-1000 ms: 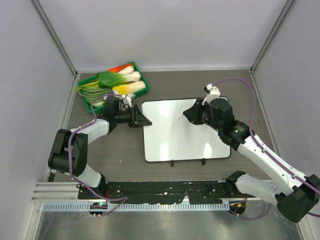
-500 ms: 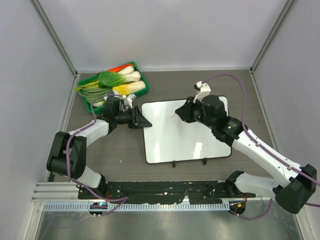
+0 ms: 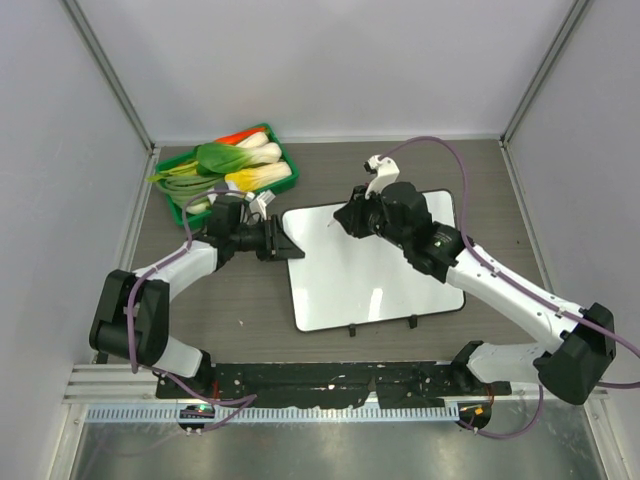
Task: Write a sentence on the whiteboard
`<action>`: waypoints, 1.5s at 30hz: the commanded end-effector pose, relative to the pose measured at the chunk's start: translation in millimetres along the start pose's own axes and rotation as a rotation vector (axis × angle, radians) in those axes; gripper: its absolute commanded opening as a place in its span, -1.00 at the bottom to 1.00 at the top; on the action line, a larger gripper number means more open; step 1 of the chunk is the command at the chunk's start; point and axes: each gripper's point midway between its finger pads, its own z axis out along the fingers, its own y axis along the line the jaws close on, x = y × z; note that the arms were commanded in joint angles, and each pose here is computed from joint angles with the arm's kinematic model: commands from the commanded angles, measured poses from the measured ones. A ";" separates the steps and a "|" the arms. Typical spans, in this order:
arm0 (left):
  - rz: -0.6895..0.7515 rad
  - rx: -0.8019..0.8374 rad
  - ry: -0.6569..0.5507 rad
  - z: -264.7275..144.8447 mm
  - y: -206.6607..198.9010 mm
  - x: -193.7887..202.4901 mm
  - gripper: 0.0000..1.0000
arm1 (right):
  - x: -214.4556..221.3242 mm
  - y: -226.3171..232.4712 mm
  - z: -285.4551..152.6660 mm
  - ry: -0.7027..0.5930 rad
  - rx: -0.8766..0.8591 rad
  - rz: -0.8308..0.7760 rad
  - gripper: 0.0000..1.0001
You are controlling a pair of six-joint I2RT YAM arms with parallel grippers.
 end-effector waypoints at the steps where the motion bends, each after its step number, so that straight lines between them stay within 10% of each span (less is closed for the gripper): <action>1: -0.008 -0.069 0.021 0.1 10.2 11.1 -0.86 | -36.2 14.6 2.7 -0.108 -0.035 -0.009 -0.97; 45: 0.003 -0.080 0.039 3.1 11.7 12.7 -1.00 | 14.9 41.5 62.8 -0.073 0.009 -0.129 -0.97</action>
